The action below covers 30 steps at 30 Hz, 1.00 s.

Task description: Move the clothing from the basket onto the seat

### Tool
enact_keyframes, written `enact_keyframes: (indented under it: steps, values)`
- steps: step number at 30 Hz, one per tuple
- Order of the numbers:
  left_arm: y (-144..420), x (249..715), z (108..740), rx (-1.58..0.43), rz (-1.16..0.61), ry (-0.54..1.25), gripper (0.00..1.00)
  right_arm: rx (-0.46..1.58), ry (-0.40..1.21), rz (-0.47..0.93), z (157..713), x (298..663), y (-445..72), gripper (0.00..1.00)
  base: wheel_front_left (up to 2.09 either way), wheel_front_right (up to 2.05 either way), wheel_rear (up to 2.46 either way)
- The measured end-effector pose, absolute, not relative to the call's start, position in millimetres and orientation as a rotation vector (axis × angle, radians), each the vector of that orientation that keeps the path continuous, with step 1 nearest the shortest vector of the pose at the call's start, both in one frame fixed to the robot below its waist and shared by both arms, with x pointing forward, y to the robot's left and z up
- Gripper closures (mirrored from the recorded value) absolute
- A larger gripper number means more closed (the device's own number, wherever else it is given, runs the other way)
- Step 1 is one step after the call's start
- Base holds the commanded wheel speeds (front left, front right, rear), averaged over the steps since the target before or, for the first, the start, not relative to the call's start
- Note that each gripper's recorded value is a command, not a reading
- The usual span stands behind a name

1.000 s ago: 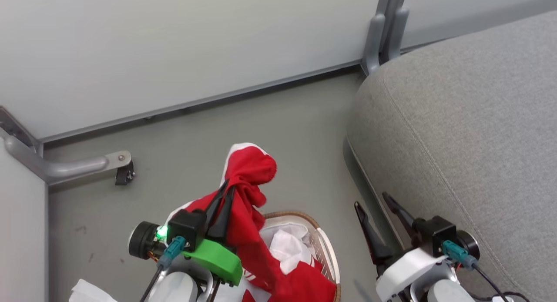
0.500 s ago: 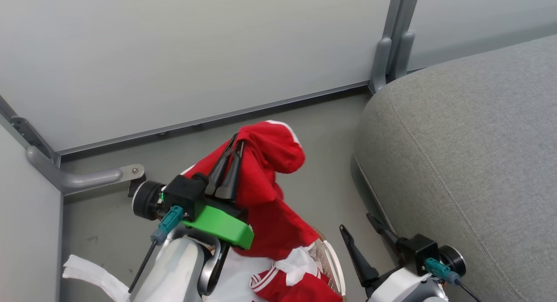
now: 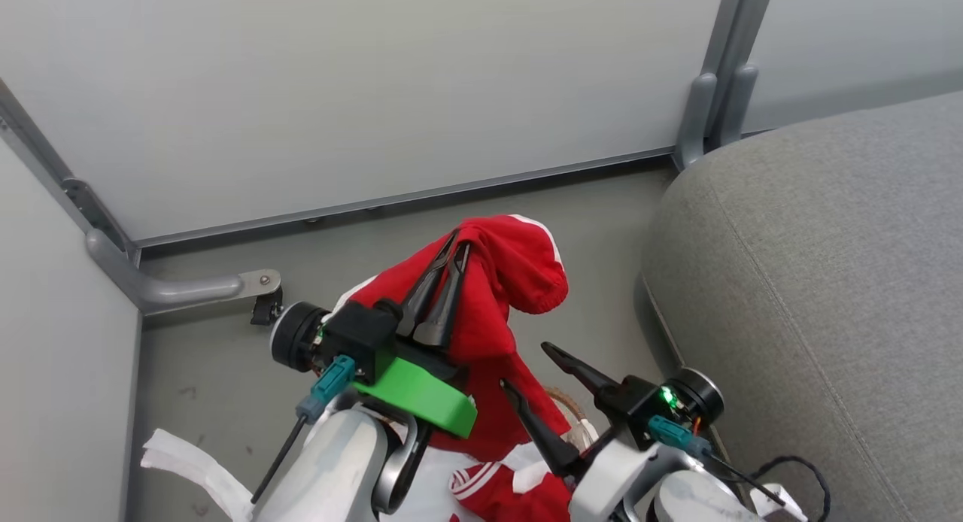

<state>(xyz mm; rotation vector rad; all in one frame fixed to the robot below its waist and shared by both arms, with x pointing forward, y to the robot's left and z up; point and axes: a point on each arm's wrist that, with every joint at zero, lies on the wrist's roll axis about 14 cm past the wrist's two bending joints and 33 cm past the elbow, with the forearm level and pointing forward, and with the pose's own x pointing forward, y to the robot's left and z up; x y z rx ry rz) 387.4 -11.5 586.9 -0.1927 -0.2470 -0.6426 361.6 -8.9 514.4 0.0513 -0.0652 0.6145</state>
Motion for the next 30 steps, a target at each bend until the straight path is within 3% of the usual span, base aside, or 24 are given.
enact_keyframes:
  steps: [6, 9, 18, 19, 20, 30]
  values:
    - [-8.1, 383.8, 584.8, -0.195, -0.637, -0.239, 1.00, -0.003, -0.055, 0.693, 514.7, 377.8, 13.9, 0.00, 0.00, 0.00, 0.00]
    - [-5.2, 382.6, 583.0, -0.196, -0.630, -0.233, 1.00, -0.008, -0.037, 0.726, 511.1, 380.4, 23.8, 1.00, 0.00, 0.00, 0.00]
    - [1.9, 384.9, 576.6, -0.201, -0.600, -0.214, 1.00, 0.050, -0.040, 0.756, 516.7, 380.5, 36.3, 1.00, 0.00, 0.00, 0.00]
    - [1.8, 385.5, 577.3, -0.203, -0.599, -0.215, 0.69, 0.054, -0.043, 0.749, 517.9, 380.7, 34.5, 1.00, 0.00, 0.00, 0.00]
    - [1.2, 385.9, 577.6, -0.203, -0.599, -0.216, 0.00, 0.057, -0.047, 0.742, 519.0, 381.0, 32.4, 1.00, 0.00, 0.00, 0.00]
    - [-13.4, 387.4, 568.9, -0.182, -0.629, -0.197, 0.00, 0.092, -0.067, 0.647, 524.6, 378.7, 3.4, 1.00, 0.00, 0.00, 0.00]
